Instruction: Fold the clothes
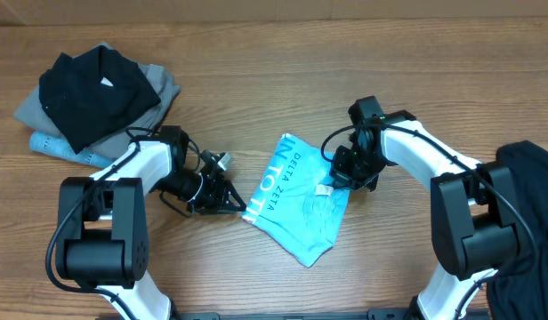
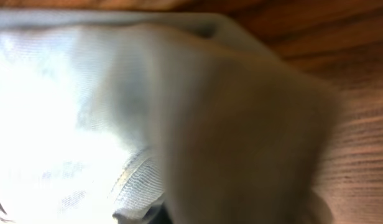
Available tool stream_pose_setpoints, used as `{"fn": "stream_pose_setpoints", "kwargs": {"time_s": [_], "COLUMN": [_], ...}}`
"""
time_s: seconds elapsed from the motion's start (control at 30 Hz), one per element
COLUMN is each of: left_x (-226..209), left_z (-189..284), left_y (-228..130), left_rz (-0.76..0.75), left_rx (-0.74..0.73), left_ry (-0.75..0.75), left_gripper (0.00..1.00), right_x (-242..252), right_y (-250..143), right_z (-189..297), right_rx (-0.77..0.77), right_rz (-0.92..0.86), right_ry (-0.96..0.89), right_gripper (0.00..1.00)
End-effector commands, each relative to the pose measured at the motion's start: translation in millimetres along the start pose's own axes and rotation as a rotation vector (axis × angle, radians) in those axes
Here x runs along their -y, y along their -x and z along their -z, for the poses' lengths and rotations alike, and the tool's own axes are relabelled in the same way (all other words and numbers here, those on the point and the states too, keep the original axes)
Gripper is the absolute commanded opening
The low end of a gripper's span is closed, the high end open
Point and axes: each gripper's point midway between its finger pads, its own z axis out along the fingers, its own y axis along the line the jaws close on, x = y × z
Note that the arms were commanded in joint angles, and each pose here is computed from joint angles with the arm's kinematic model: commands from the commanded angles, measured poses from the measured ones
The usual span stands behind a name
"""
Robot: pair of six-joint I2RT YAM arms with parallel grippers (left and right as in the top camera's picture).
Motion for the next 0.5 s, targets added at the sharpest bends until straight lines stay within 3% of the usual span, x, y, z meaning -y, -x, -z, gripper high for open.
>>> {"fn": "stream_pose_setpoints", "kwargs": {"time_s": [0.0,0.1,0.17,0.3,0.47], "left_x": [13,1,-5,0,3], "left_z": [-3,-14,-22,-23,-23], "left_y": [2,-1,18,46,47], "left_rz": [-0.107,-0.113,-0.157,-0.172,-0.161], "left_rx": [-0.006,-0.042,0.006,0.109,0.118], "left_ry": [0.002,0.123,0.210,0.206,0.193], "left_gripper": [0.37,0.38,0.44,0.57,0.60], "right_x": [-23,-36,-41,-41,-38], "right_y": [8,7,4,-1,-10], "right_z": [38,69,83,77,55], "right_rx": [0.101,0.187,0.224,0.200,0.160], "right_rz": [0.208,0.253,0.287,0.286,0.230], "right_ry": [0.066,0.114,0.132,0.125,0.109], "right_gripper": [0.04,0.04,0.05,0.05,0.04]}}
